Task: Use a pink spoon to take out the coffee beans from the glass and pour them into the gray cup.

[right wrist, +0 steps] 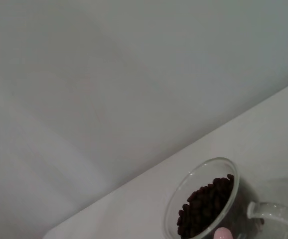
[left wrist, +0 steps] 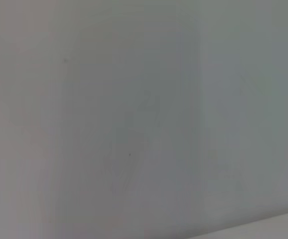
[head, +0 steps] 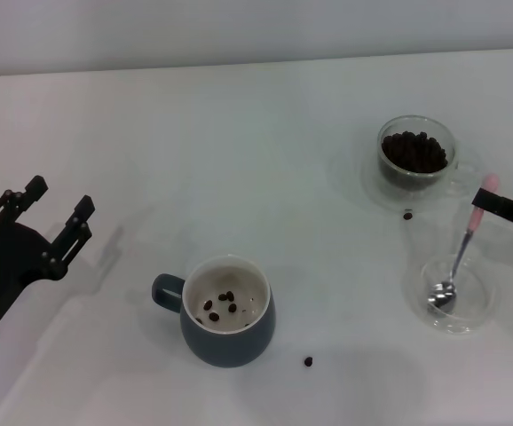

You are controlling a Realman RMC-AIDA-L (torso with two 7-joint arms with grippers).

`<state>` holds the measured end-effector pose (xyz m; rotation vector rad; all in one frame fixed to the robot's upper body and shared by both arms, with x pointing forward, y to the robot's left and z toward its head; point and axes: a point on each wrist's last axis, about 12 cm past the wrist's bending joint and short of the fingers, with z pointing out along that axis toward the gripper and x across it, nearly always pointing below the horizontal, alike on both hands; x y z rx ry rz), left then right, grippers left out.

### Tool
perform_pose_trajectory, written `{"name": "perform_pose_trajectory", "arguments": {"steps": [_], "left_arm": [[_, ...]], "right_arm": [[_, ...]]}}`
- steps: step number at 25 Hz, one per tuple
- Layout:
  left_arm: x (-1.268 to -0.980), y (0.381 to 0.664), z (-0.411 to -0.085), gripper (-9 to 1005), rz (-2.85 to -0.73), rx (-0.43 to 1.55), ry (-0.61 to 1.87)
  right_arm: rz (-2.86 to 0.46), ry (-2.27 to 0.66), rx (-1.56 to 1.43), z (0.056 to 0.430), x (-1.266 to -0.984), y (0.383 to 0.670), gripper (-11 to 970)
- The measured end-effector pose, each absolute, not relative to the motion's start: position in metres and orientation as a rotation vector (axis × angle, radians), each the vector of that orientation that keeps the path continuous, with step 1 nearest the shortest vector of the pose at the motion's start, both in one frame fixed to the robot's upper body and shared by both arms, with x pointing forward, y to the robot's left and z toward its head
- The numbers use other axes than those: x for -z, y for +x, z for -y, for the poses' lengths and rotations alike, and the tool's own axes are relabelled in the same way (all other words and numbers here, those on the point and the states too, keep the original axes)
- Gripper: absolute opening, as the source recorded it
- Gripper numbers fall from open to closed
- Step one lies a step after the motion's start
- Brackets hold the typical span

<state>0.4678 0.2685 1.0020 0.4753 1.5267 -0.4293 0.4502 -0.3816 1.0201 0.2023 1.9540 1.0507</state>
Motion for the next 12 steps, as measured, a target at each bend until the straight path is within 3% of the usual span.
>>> {"name": "perform_pose_trajectory", "arguments": {"steps": [5, 8, 12], "left_arm": [[-1.0023, 0.4686, -0.2686, 652, -1.526, 0.428, 0.476], [-1.0025, 0.469, -0.2684, 652, -1.525, 0.428, 0.477], [-1.0026, 0.4692, -0.2689, 652, -1.526, 0.425, 0.472]], "right_arm": [[-1.971, 0.228, -1.029, 0.38, -1.0151, 0.45, 138], [-1.983, 0.237, -1.021, 0.3795, -1.0133, 0.451, 213], [-1.985, 0.244, -1.018, 0.3798, -1.0133, 0.4522, 214]]}}
